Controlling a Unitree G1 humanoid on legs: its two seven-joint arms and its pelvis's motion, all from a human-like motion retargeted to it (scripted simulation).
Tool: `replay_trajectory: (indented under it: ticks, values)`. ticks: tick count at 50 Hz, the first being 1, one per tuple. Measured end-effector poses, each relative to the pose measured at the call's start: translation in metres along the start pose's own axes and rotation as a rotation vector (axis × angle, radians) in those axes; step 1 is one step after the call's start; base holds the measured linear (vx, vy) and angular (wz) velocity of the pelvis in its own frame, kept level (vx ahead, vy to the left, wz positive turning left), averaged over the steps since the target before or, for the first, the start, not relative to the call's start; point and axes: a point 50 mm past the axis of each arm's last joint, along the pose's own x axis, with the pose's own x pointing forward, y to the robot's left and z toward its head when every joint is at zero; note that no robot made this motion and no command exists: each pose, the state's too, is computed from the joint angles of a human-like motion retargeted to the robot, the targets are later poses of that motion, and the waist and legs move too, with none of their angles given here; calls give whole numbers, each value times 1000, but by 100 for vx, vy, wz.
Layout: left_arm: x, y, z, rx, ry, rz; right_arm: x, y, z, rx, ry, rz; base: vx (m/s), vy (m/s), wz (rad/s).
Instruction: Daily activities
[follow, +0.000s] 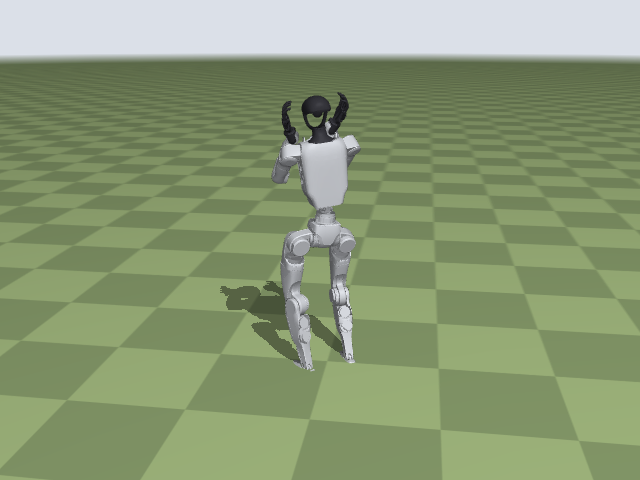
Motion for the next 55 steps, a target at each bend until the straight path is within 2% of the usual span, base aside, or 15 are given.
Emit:
replay_trajectory:
  ticks: [23,37,43,48,52,55]
  values:
    - [-11,-12,-5,22,41,-29,-2,-1,5,68,1,-134,0,0,0]
    - [-45,-4,-22,197,241,-116,-33,5,-13,-83,116,71,0,0,0]
    - [-57,10,-30,330,314,-140,-57,9,-27,-187,182,238,0,0,0]
    - [-74,37,-38,530,409,-175,-102,0,-50,-373,291,500,0,0,0]
    - [-106,79,-42,781,569,-217,-181,-30,-72,-580,493,854,7,-1,0]
    - [-149,119,-35,1001,793,-272,-263,-85,-62,-745,794,1244,9,-2,-2]
